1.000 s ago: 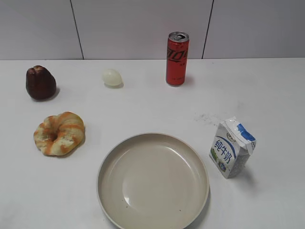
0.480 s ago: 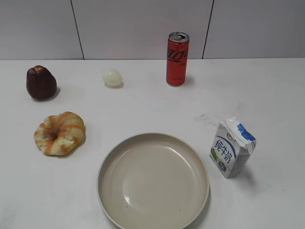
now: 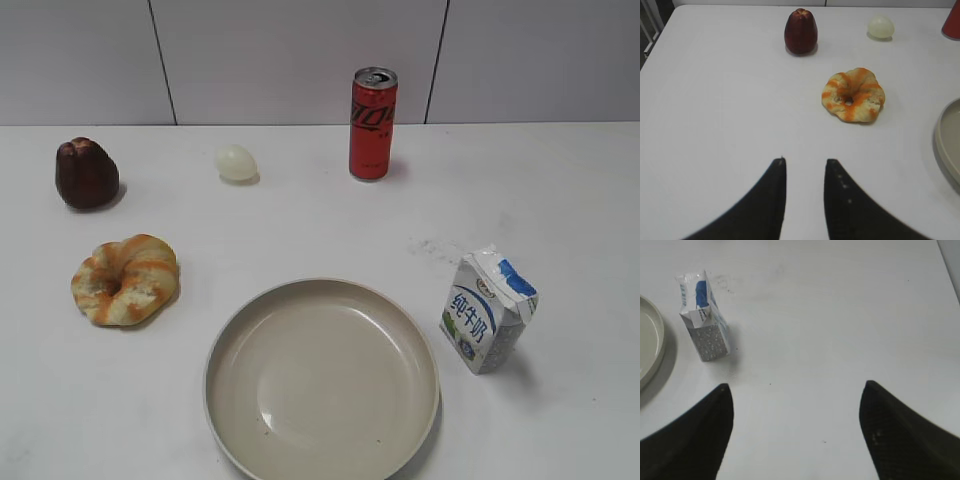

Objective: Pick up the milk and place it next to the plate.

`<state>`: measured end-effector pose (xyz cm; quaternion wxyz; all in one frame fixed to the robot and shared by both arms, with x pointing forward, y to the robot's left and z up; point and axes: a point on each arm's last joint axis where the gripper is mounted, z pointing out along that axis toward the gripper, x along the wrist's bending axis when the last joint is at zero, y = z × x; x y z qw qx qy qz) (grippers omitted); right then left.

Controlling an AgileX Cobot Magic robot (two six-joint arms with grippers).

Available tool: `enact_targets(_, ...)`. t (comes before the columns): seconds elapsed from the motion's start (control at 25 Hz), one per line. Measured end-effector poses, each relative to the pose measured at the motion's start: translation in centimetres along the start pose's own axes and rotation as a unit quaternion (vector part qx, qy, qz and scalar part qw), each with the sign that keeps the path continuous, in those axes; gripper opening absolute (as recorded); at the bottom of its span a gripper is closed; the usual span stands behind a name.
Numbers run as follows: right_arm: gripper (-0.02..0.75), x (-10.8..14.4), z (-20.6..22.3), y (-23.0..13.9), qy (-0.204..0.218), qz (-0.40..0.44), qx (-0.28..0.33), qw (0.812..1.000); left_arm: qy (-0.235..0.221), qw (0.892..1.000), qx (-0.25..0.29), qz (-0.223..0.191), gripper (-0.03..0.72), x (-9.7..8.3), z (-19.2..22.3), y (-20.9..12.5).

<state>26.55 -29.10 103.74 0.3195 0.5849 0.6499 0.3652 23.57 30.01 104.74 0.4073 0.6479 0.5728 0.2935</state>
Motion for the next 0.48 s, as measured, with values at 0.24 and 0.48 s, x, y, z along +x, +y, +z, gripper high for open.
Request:
enact_targets(0.24,0.593,0.1,-1.6,-0.8,-0.002,-0.005,-0.063,0.998,0.000,1.000,0.000,0.000,0.208,0.0,0.0,0.0)
enact_targets(0.48,0.592,0.2,-1.7,-0.8,-0.002,-0.005,-0.065,0.998,0.000,1.000,0.000,0.000,0.208,0.0,0.0,0.0)
